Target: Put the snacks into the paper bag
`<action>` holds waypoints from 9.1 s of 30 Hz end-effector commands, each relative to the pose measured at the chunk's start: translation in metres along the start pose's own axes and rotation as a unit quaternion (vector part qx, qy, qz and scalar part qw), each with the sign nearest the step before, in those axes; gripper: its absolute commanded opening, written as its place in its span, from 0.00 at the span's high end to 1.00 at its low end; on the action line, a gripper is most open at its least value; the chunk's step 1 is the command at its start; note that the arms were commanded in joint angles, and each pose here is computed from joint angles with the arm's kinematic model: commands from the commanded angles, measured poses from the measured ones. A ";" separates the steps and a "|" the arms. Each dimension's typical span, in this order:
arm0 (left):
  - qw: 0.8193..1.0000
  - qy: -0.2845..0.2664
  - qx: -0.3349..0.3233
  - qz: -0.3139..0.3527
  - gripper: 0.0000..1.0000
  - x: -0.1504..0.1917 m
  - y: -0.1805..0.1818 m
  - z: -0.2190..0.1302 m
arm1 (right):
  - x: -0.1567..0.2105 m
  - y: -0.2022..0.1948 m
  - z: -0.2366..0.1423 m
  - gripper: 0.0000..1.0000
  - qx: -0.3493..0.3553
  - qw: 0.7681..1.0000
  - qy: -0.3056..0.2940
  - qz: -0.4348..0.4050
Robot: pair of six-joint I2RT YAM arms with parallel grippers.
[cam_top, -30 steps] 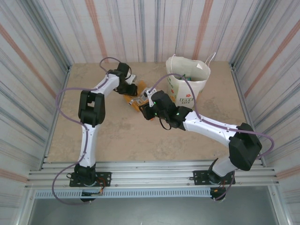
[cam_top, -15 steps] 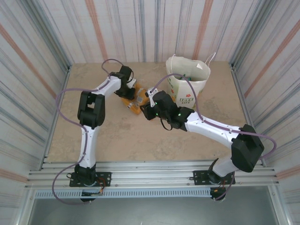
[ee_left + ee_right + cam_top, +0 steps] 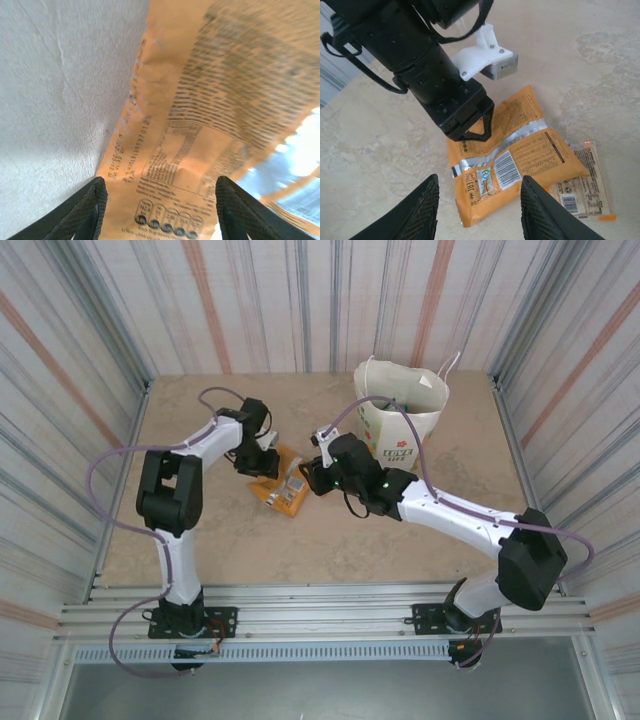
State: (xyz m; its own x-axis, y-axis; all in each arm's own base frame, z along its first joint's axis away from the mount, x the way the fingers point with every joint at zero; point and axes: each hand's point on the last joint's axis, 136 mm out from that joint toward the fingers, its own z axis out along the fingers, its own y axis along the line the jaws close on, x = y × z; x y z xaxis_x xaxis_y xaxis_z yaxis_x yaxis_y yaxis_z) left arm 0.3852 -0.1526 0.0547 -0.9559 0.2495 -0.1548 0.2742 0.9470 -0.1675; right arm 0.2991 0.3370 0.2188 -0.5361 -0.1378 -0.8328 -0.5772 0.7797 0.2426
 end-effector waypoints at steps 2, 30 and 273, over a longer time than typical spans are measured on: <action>0.999 -0.048 0.008 -0.021 0.35 -0.023 0.004 -0.027 | 0.000 -0.004 -0.008 0.55 0.008 1.000 -0.002 -0.008; 0.998 -0.012 0.054 0.028 0.52 -0.044 -0.008 0.037 | 0.004 -0.008 -0.013 0.55 0.019 1.000 -0.005 -0.006; 0.846 -0.382 0.330 0.172 0.96 -0.149 -0.266 -0.230 | -0.051 -0.331 -0.035 0.84 0.287 0.920 0.252 0.090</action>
State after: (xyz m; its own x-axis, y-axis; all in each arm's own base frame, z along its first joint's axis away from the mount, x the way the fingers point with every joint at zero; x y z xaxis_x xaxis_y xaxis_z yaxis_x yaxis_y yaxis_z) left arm 0.4435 -0.4003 0.3249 -0.5669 0.0422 -0.8227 0.7398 0.4655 -0.4859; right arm 0.5025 0.0697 0.1991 -0.8786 -0.0778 -0.4712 -0.0952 0.9954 0.0131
